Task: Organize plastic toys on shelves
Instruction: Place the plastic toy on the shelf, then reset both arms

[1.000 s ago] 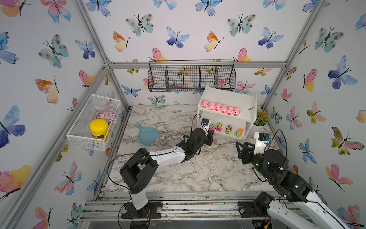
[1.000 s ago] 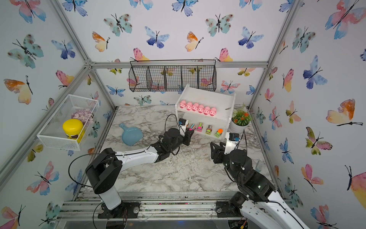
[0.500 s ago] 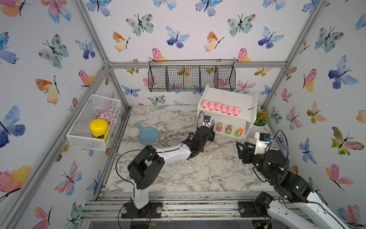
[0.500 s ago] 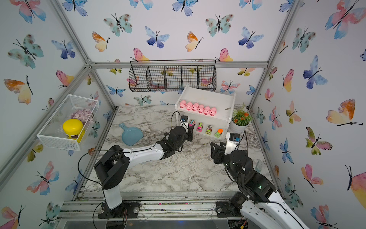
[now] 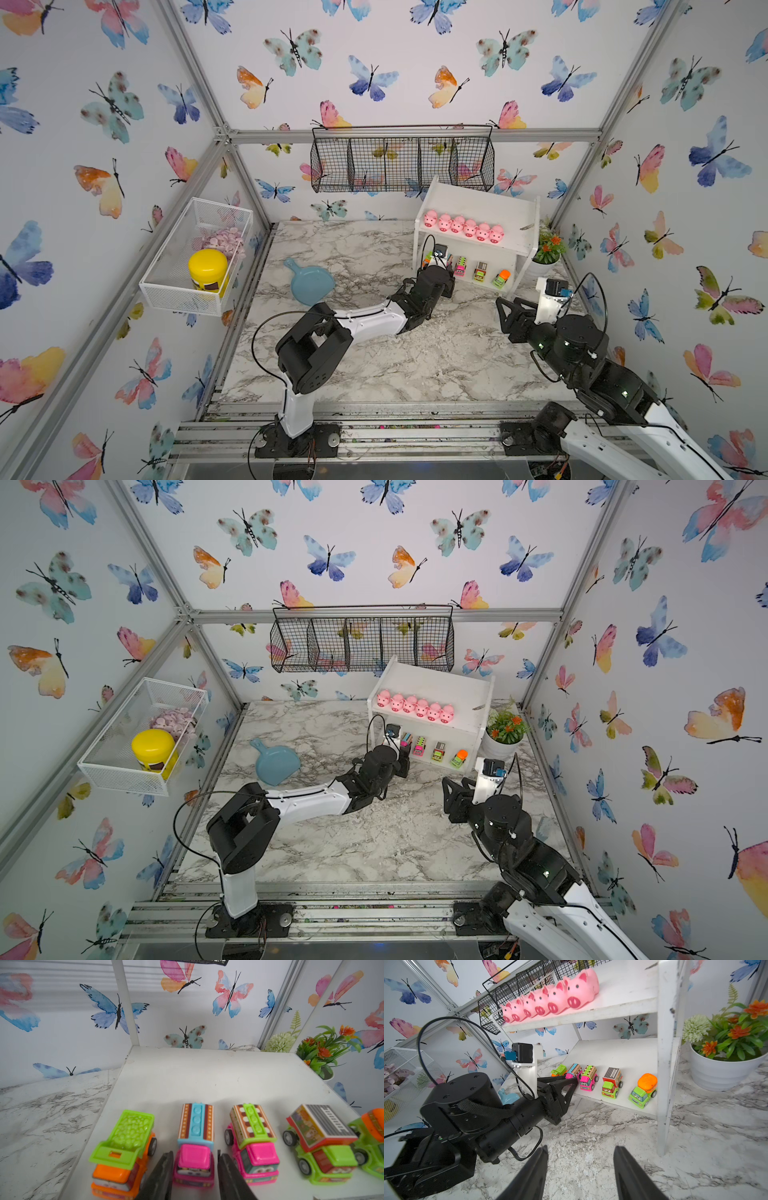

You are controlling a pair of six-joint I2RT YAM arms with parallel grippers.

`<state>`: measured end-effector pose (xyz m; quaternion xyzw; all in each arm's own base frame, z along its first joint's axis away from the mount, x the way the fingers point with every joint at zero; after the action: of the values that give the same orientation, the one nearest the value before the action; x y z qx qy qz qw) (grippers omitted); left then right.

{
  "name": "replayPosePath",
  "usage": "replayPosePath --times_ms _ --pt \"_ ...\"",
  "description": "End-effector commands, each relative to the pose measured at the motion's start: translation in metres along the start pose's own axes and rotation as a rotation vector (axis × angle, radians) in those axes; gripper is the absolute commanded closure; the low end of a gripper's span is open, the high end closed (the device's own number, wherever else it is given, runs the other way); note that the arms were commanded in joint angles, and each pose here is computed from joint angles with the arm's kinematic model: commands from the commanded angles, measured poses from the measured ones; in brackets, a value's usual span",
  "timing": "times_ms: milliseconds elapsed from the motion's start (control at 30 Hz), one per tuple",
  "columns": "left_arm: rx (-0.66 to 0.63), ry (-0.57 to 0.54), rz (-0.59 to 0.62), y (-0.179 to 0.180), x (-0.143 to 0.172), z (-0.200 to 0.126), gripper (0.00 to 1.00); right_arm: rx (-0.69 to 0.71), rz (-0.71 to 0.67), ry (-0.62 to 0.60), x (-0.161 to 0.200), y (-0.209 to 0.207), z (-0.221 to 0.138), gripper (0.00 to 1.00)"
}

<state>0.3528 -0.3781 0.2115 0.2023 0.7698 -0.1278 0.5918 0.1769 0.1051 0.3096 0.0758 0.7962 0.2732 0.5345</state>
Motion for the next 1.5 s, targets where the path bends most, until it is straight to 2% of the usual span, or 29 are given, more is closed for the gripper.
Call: replayPosePath --times_ms 0,200,333,567,667,800,933,1033,1133,1200,1300,1467 --pt "0.001 -0.002 0.001 -0.002 -0.001 -0.004 0.58 0.020 0.001 0.005 0.003 -0.005 0.000 0.44" --pt "0.025 -0.018 -0.001 -0.002 -0.007 -0.012 0.56 0.019 0.001 0.007 0.004 -0.005 0.000 0.44" --pt "0.069 -0.038 0.005 -0.004 -0.015 -0.029 0.53 0.021 0.000 0.005 0.003 -0.006 0.000 0.44" --pt "0.164 -0.122 0.011 0.010 -0.026 -0.092 0.49 0.009 -0.017 0.049 0.015 -0.004 0.011 0.42" --pt "0.141 -0.140 0.031 0.029 -0.020 -0.123 0.40 -0.012 -0.018 0.104 0.029 -0.001 0.024 0.40" --pt "0.059 -0.134 0.080 0.066 0.001 -0.157 0.18 -0.044 0.021 0.150 0.048 -0.002 0.038 0.38" --pt "0.051 -0.096 0.073 0.107 0.028 -0.179 0.06 -0.024 0.119 0.187 0.074 -0.024 0.048 0.36" --pt "-0.019 -0.066 0.012 0.144 0.042 -0.189 0.05 0.034 0.221 0.214 0.090 -0.051 0.054 0.35" --pt "-0.100 -0.059 0.010 0.170 0.050 -0.200 0.03 0.120 0.288 0.233 0.094 -0.078 0.056 0.35" --pt "-0.139 -0.054 0.003 0.183 0.054 -0.205 0.02 0.235 0.308 0.228 0.092 -0.098 0.053 0.35" --pt "-0.174 -0.044 -0.018 0.196 0.059 -0.209 0.02 0.437 0.321 0.186 0.081 -0.126 0.042 0.36" --pt "-0.239 -0.036 -0.031 0.212 0.063 -0.213 0.00 0.594 0.349 0.067 0.065 -0.151 0.031 0.36"
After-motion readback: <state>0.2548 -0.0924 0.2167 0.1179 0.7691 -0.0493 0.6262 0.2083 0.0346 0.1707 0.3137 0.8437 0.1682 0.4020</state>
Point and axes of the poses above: each gripper's point midway between its finger pads, its own z axis out along the fingers, its own y axis along the line the jaws close on, x = y × z, the point moved 5 cm from there along -z, back along the fingers, and after that the axes turned 10 degrees about z, right-handed, at the moved point
